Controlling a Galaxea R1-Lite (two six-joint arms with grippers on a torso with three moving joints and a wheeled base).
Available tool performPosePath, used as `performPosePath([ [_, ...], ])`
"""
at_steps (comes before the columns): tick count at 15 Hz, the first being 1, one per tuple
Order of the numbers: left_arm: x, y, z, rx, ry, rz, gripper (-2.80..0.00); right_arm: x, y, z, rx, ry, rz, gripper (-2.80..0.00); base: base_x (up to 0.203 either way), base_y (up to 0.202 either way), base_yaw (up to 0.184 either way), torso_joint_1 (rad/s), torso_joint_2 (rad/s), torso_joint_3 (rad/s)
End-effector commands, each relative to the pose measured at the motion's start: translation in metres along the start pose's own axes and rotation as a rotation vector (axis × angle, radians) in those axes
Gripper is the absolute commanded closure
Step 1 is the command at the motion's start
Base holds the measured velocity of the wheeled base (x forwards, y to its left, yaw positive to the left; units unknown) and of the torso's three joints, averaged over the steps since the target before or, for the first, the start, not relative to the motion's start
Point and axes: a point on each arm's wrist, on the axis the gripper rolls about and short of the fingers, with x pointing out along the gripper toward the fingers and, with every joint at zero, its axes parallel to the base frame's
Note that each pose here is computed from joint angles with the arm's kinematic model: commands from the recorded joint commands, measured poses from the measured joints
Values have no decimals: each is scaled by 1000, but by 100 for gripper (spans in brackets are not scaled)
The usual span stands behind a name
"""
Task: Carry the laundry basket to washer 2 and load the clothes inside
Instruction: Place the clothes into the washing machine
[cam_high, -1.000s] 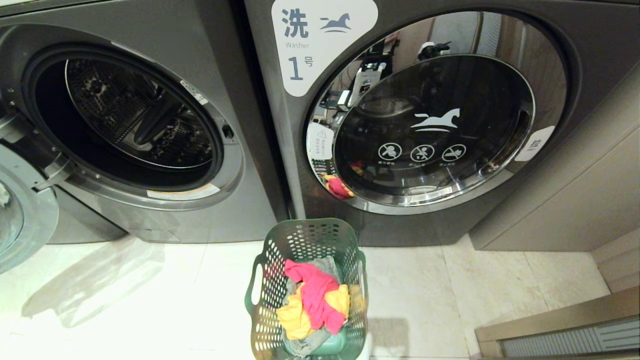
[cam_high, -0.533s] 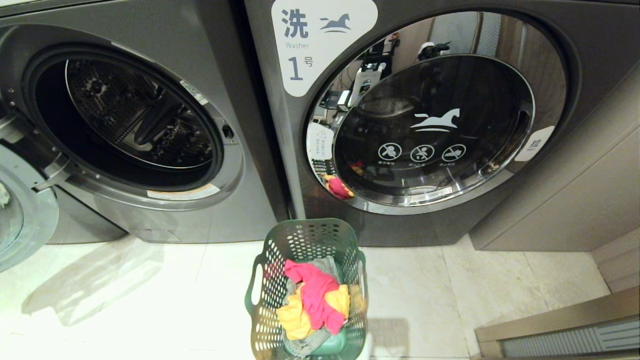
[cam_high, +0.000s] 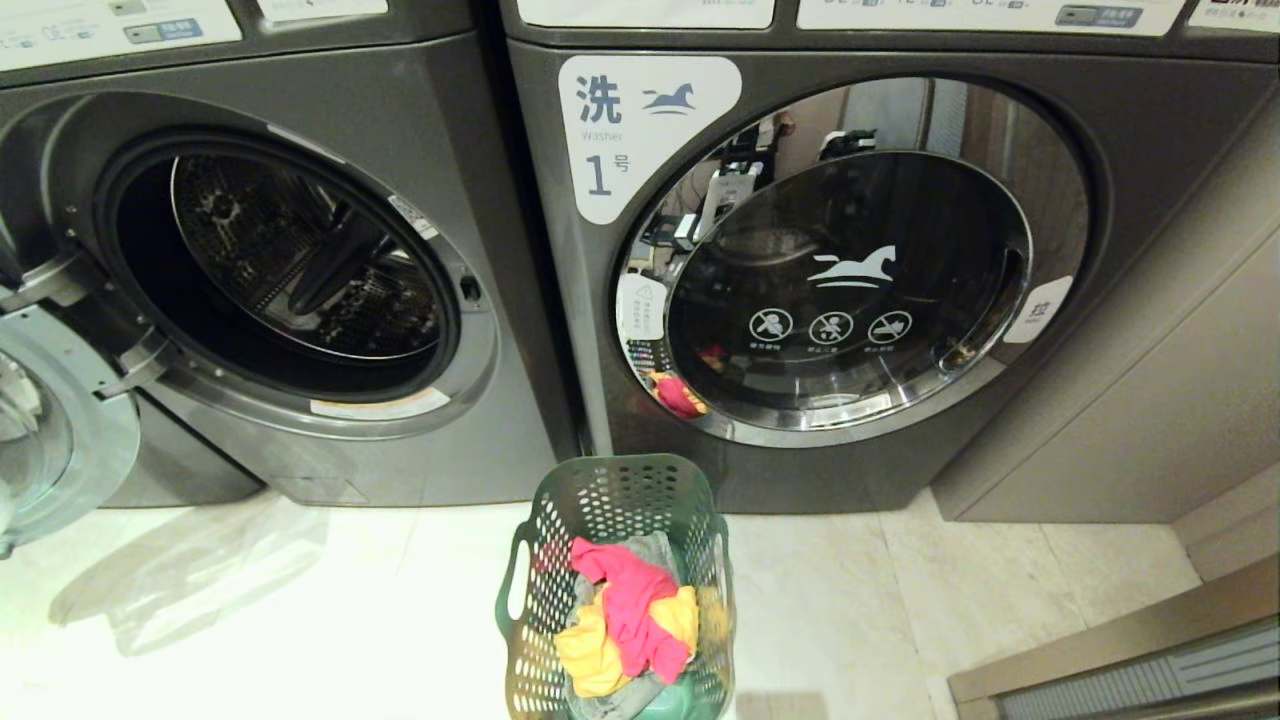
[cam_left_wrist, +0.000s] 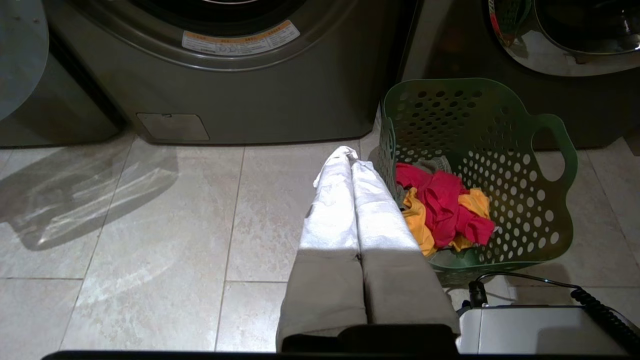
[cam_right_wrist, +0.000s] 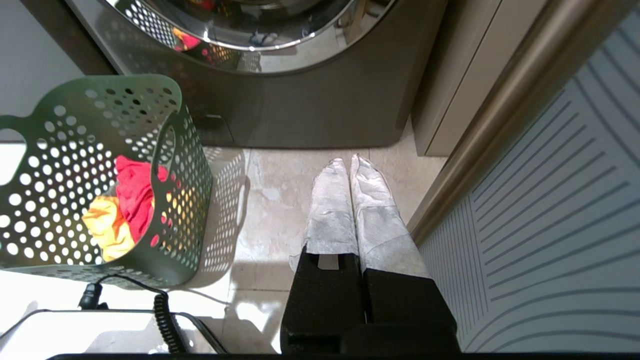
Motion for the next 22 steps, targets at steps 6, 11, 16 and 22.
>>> performPosePath([
  [6,0,0,0,2,1,0,0,0,0,0,-5,0,0,0,0,0,0,1,3,201],
  [11,0,0,0,2,1,0,0,0,0,0,-1,2,0,0,0,0,0,1,5,203],
  [16,0,0,0,-4,0,0,0,0,0,0,4,2,-2,0,0,0,0,5,1,181],
  [22,0,0,0,-2,0,0,0,0,0,0,11,0,-8,0,0,0,0,-1,0,18],
])
